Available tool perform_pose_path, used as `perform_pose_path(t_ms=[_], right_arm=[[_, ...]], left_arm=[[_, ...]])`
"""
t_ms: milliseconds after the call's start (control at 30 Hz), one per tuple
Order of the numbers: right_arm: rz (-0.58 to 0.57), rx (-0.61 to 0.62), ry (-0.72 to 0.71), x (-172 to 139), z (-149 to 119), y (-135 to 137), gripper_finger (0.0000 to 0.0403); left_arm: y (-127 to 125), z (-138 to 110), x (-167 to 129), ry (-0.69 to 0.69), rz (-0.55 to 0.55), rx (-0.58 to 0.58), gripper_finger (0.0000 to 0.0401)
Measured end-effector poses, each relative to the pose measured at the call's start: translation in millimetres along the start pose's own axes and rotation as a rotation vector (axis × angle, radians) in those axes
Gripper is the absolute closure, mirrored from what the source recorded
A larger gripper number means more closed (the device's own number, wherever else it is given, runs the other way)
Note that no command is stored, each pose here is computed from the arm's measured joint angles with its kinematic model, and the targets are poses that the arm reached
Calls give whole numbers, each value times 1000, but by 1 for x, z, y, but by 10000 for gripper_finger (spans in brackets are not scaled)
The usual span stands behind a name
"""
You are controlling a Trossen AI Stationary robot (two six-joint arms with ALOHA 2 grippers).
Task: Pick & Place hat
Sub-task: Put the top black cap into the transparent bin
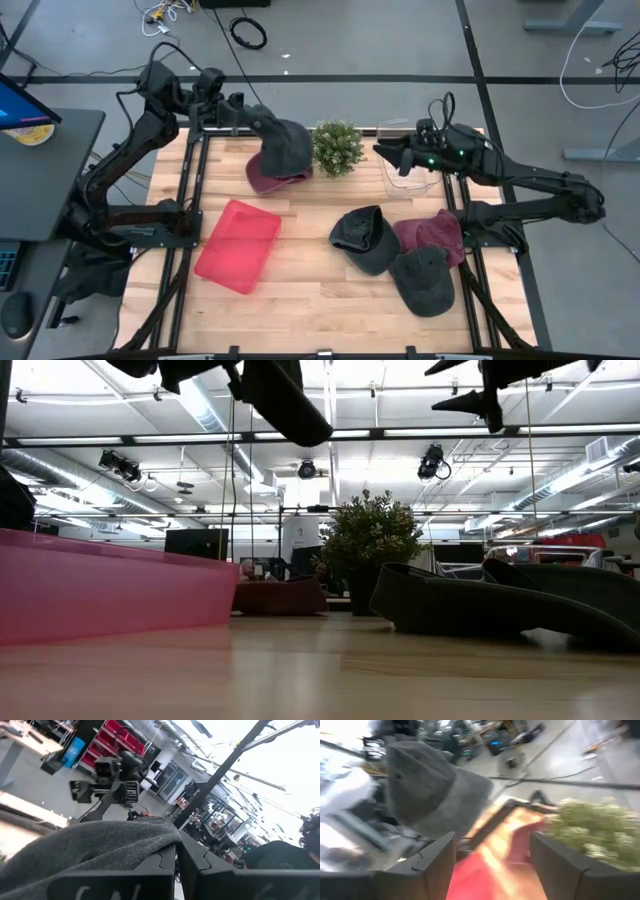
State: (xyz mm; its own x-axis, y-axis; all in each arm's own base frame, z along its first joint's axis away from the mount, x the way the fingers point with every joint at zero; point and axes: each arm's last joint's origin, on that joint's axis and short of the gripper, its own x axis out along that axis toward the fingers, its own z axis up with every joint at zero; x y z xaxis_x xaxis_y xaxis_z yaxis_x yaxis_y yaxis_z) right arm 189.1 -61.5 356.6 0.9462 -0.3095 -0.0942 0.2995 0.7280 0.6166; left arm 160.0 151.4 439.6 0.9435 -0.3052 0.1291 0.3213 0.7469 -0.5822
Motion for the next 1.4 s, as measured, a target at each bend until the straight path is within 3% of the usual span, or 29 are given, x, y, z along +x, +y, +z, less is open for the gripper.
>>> perform_pose_path(t_ms=[200, 333, 733, 1033, 1233, 1400], right_arm=[[170, 152, 160, 26, 4, -18, 74], [256, 214, 193, 51, 4, -28, 50], [517, 403, 248, 115, -6, -57, 58], [670, 543, 248, 146, -28, -69, 58], [780, 616, 207, 156, -37, -60, 58], [858, 585, 194, 166, -28, -37, 58]], left_arm=[[-8, -1, 12, -26, -44, 36, 398], [-14, -2, 20, -45, -76, 83, 398], [-24, -9, 37, -73, -113, 183, 399], [-27, -12, 43, -86, -124, 222, 399], [-27, -11, 43, -89, -121, 224, 399], [-27, -11, 43, -89, -122, 224, 398]])
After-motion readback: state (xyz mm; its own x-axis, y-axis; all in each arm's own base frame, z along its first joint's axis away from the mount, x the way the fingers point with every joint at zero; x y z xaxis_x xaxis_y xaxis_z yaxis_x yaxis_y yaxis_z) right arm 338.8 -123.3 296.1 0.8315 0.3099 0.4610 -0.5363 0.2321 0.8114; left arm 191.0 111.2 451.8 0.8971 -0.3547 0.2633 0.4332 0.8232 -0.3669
